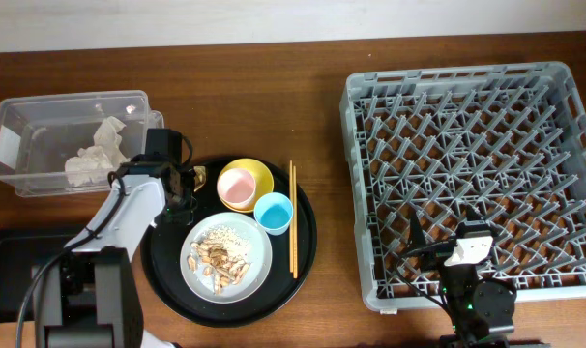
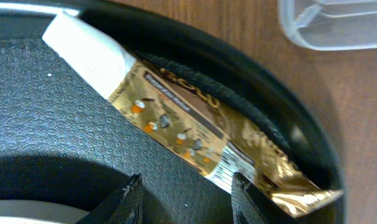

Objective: Sort waste into correct bins and load items into the dishwasher rack
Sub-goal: 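Reach the left gripper to the gold snack wrapper and grasp it, then carry the gold wrapper with the left gripper and drop it into the clear bin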

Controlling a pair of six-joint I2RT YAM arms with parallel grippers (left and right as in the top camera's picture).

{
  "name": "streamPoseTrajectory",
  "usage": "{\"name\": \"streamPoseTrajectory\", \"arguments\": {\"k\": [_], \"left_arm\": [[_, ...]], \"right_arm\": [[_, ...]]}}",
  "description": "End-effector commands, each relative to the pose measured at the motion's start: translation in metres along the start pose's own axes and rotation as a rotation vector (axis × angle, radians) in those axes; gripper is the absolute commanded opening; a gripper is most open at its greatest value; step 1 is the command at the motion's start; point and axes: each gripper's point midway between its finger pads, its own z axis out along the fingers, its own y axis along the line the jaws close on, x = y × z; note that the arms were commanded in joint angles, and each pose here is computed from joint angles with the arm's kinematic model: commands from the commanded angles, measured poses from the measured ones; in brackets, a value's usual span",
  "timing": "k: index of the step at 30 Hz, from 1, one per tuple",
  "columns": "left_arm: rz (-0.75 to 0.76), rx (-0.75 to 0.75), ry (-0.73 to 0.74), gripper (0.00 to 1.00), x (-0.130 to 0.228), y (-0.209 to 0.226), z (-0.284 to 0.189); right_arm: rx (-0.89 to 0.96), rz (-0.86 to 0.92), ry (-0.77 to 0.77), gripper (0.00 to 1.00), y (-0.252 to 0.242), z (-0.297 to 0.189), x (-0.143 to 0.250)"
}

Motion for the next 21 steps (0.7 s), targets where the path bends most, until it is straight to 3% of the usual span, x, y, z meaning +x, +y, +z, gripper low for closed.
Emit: {"name": "streamPoseTrajectory", "arguments": {"k": [1, 19, 21], "left_arm": [[-0.040, -0.007, -0.026, 0.45, -0.003, 0.001, 0.009], [-0.036, -0.031, -0.078, 0.45, -0.010, 0.002, 0.028], [-0.037, -0.030, -0.075, 0.39, -0.010, 0.001, 0.028]], "right_arm": [[0.004, 0.004, 0.005, 0.99, 0.000, 0.000, 0.003], [0.004, 0.004, 0.005, 0.98, 0.000, 0.000, 0.003], [0.004, 0.004, 0.005, 0.98, 0.000, 0.000, 0.003]]}}
